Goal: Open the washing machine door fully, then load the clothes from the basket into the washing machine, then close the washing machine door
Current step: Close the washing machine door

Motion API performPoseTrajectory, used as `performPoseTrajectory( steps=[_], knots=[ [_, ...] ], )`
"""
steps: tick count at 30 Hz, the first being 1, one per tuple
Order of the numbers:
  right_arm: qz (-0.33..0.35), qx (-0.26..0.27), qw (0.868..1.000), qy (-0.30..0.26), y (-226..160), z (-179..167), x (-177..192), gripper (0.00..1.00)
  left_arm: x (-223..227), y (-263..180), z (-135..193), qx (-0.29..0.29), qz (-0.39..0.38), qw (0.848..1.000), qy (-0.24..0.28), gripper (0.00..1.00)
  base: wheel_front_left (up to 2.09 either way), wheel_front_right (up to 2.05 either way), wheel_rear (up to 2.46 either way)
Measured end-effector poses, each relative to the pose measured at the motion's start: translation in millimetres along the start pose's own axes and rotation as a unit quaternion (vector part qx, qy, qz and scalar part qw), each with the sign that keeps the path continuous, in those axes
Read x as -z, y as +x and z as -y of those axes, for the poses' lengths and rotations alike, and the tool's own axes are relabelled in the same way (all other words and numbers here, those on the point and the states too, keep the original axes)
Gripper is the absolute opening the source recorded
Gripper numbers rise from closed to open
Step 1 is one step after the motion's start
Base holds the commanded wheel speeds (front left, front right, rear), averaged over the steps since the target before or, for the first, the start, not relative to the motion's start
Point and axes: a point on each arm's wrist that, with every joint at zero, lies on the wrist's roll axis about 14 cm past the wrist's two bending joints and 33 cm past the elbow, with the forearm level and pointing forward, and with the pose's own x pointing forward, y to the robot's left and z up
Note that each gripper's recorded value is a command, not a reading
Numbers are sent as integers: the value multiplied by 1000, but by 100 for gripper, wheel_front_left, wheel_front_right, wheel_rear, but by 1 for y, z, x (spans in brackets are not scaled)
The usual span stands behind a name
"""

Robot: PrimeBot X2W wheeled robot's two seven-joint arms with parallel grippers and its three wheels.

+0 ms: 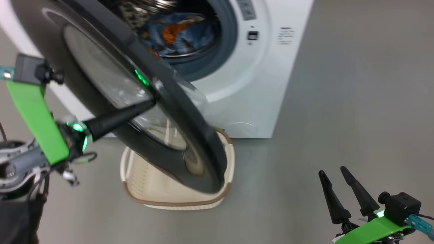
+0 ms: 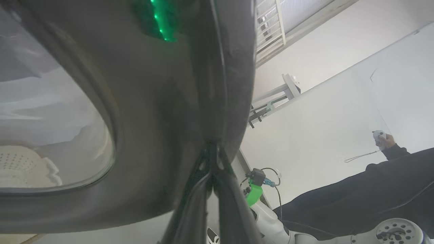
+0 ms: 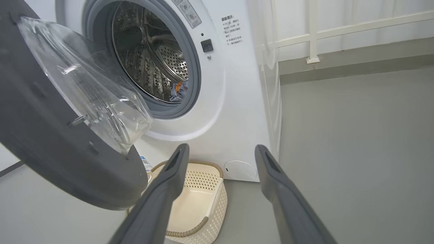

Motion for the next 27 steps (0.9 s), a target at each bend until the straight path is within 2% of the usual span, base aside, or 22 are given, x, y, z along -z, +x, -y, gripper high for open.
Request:
performPoseTrajectory(
  steps=[5, 12, 17, 22, 23, 26, 27],
  knots=[
    [12, 34, 999, 0, -6, 20, -7, 100, -17, 39, 0, 24, 14, 1000, 7, 0, 0, 0, 0],
    [13, 72, 997, 2, -16, 41, -7, 100, -27, 73, -15, 28, 25, 999, 0, 0, 0, 0, 0],
    [10, 81, 997, 2, -17, 47, -4, 100, -28, 76, -29, 13, 32, 999, -4, 0, 0, 0, 0],
    [11, 70, 997, 2, -12, 41, -5, 100, -27, 56, -43, -19, 53, 998, -9, 0, 0, 0, 0],
    [12, 67, 998, 2, -11, 39, -6, 100, -24, 51, -47, -28, 56, 998, -11, 5, 0, 0, 0],
    [14, 58, 998, 1, -9, 34, -7, 100, -15, 34, -61, -60, 66, 996, -19, 45, 0, 0, 0],
    [14, 55, 998, 0, -8, 33, -8, 100, -12, 28, -67, -73, 72, 995, -21, 62, 0, 0, 0]
  ],
)
